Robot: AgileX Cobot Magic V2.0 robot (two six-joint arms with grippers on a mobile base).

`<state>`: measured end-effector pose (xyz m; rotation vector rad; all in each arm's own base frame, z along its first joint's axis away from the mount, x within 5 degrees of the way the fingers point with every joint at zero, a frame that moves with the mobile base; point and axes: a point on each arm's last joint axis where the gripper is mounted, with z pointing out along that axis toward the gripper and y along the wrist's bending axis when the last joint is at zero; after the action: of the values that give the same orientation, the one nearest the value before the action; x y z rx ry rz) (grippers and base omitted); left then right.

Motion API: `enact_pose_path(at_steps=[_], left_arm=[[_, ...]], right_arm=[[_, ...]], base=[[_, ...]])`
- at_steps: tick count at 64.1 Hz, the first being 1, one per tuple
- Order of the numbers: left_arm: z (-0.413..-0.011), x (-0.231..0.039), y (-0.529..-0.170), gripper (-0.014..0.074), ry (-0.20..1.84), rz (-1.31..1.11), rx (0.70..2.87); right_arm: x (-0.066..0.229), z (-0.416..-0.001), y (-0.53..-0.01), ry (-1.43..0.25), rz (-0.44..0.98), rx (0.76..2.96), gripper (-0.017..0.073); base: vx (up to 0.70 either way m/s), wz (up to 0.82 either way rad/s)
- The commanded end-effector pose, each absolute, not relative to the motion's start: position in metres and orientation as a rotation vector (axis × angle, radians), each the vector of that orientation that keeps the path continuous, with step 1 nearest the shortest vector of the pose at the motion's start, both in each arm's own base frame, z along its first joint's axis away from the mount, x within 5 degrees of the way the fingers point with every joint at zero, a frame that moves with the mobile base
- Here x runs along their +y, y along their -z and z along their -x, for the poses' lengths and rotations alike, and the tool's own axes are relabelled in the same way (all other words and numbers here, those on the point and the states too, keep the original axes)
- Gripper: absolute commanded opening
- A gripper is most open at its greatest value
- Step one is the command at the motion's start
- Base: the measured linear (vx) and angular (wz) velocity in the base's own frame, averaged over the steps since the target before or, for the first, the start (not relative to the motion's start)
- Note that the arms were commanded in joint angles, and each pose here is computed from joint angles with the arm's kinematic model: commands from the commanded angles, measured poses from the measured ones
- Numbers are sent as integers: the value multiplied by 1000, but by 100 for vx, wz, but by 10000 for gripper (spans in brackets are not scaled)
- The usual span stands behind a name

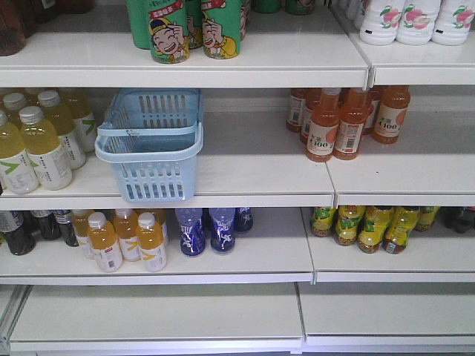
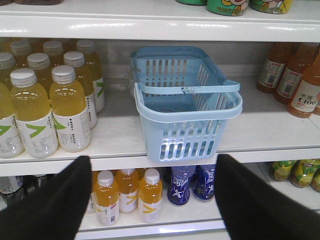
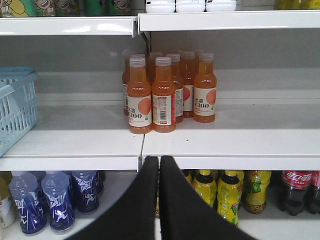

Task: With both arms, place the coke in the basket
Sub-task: 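Reach the left gripper to the basket handle and close on it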

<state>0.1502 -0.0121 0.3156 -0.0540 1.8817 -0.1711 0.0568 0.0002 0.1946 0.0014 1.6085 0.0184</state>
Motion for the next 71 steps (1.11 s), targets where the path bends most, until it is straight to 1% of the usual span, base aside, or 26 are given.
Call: enact_pose_path(at_steps=[1, 4, 14, 24, 31, 38, 50, 71], left_arm=[[-154, -12, -334, 588, 193, 79, 1766], [-154, -12, -335, 592, 231, 120, 1749], [-164, -13, -337, 590, 562, 488, 1656], [-190, -17, -318, 590, 834, 880, 1647], [-210, -21, -301, 590, 919, 1083, 1657], [-234, -30, -293, 590, 946, 1135, 1733], [-278, -50, -297, 590, 1055, 1195, 1790], [-345, -69, -290, 590, 1215, 1374, 1766]], right_arm=[[1, -56, -198, -11, 18, 1531, -10], [1, -56, -198, -11, 18, 1531, -10], [1, -56, -198, -11, 18, 1531, -10], [1, -56, -198, -11, 18, 1531, -10], [1, -56, -198, -11, 18, 1531, -10], [1, -56, -198, -11, 18, 1531, -10], [1, -56, -198, -11, 17, 1532, -10], [1, -56, -198, -11, 17, 1532, -10]], base=[[0, 0], [0, 0], [0, 0], [0, 0], [0, 0], [0, 0], [0, 0], [0, 0]])
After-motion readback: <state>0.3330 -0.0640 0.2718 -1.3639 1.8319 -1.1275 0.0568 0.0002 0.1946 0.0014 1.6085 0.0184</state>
